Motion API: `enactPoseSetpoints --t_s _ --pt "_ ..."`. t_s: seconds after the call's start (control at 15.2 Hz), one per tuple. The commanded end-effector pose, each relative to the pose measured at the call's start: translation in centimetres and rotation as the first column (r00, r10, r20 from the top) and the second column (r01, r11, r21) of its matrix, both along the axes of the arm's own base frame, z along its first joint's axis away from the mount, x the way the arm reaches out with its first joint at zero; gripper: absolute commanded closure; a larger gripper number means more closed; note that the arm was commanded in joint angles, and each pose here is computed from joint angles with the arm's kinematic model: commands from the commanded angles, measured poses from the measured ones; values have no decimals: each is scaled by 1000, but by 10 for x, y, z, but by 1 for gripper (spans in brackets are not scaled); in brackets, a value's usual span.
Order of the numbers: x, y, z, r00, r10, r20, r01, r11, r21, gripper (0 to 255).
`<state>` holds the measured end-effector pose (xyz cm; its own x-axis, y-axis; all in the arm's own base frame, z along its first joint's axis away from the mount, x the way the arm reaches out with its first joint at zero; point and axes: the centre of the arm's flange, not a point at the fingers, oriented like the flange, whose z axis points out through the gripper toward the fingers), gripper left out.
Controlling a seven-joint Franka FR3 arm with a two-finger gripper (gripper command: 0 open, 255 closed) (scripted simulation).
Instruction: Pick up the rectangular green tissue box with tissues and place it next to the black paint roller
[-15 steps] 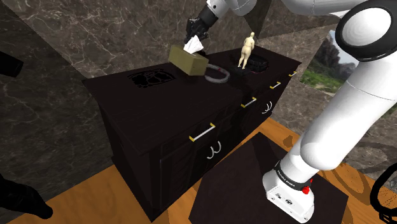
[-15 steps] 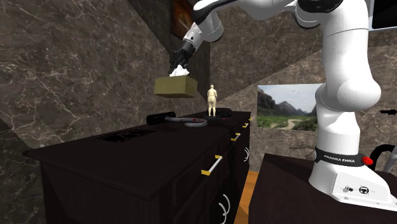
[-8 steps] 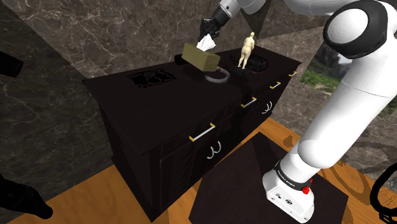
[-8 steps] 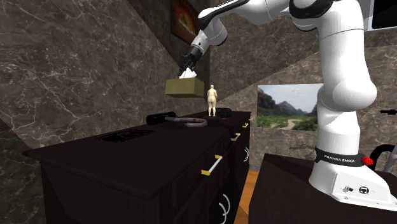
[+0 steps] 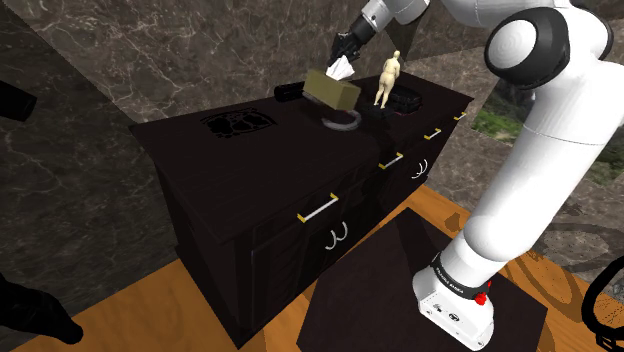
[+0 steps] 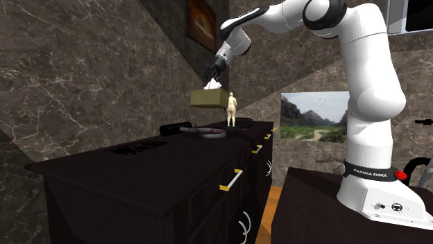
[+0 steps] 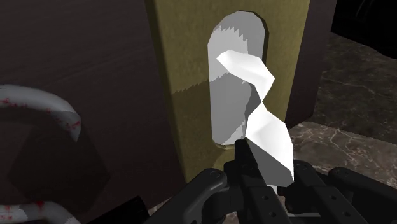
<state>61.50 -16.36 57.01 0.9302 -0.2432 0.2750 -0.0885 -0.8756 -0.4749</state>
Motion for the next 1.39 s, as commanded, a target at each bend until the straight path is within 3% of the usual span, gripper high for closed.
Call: enactPoseSetpoints --t_s 0.0,1.32 --pt "1 -1 -10 1000 1 1 -1 1000 0 255" --pt "1 -1 -115 1000 1 1 -1 1000 0 255"
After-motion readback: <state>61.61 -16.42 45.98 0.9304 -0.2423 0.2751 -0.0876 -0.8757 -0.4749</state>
